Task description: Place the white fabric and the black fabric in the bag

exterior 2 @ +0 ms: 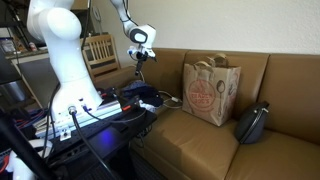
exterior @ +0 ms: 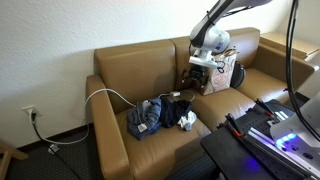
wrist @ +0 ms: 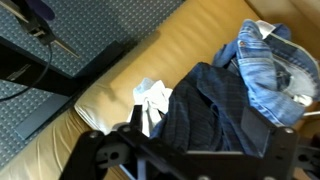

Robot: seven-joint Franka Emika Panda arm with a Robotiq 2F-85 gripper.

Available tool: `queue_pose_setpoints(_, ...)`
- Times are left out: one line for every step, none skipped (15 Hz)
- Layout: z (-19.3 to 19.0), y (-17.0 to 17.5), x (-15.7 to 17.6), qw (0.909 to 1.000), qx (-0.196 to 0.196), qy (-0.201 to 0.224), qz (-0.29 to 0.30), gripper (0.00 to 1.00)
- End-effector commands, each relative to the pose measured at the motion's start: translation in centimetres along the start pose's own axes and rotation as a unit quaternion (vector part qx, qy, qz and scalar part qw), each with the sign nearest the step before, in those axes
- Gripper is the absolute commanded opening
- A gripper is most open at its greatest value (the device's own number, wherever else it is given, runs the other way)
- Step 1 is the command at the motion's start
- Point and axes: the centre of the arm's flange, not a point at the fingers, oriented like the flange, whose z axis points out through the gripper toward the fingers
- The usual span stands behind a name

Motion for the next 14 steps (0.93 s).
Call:
queue_pose_setpoints(4.9, -0.8, 1.8, 0.9986, -0.044, -0.027, 0.009, 1.00)
queue_pose_setpoints(6.2, -0.8, 2.3, 0.9985, -0.048, -0.027, 0.002, 1.00)
queue_pose_setpoints(7.2, -1.0, 2.5, 0.9986, -0.047, -0.023, -0.006, 1.00)
queue_pose_setpoints(8.1, -1.1, 2.8, 0.9988, -0.044, -0.010, -0.020, 1.00)
queue_pose_setpoints(8.8, -1.3, 2.9, 0.9987, -0.041, -0.005, -0.029, 1.00)
queue_pose_setpoints(9.6, -1.7, 3.0, 0.9981, -0.042, 0.007, -0.044, 1.00)
queue_pose_setpoints(10.2, -2.2, 3.1, 0.9972, -0.040, 0.020, -0.060, 1.00)
queue_pose_setpoints(10.8, -2.7, 3.0, 0.9957, -0.037, 0.035, -0.078, 1.00)
queue_pose_setpoints(11.5, -3.3, 3.0, 0.9923, -0.040, 0.058, -0.102, 1.00)
queue_pose_setpoints(12.1, -3.8, 2.8, 0.9894, -0.041, 0.072, -0.120, 1.00)
queue_pose_setpoints(12.7, -4.4, 2.6, 0.9856, -0.043, 0.091, -0.136, 1.00)
queue_pose_setpoints(13.3, -5.1, 2.4, 0.9810, -0.046, 0.110, -0.153, 1.00)
queue_pose_setpoints(13.6, -5.6, 2.0, 0.9756, -0.047, 0.128, -0.172, 1.00)
queue_pose_setpoints(13.3, -6.0, 1.4, 0.9719, -0.034, 0.145, -0.183, 1.00)
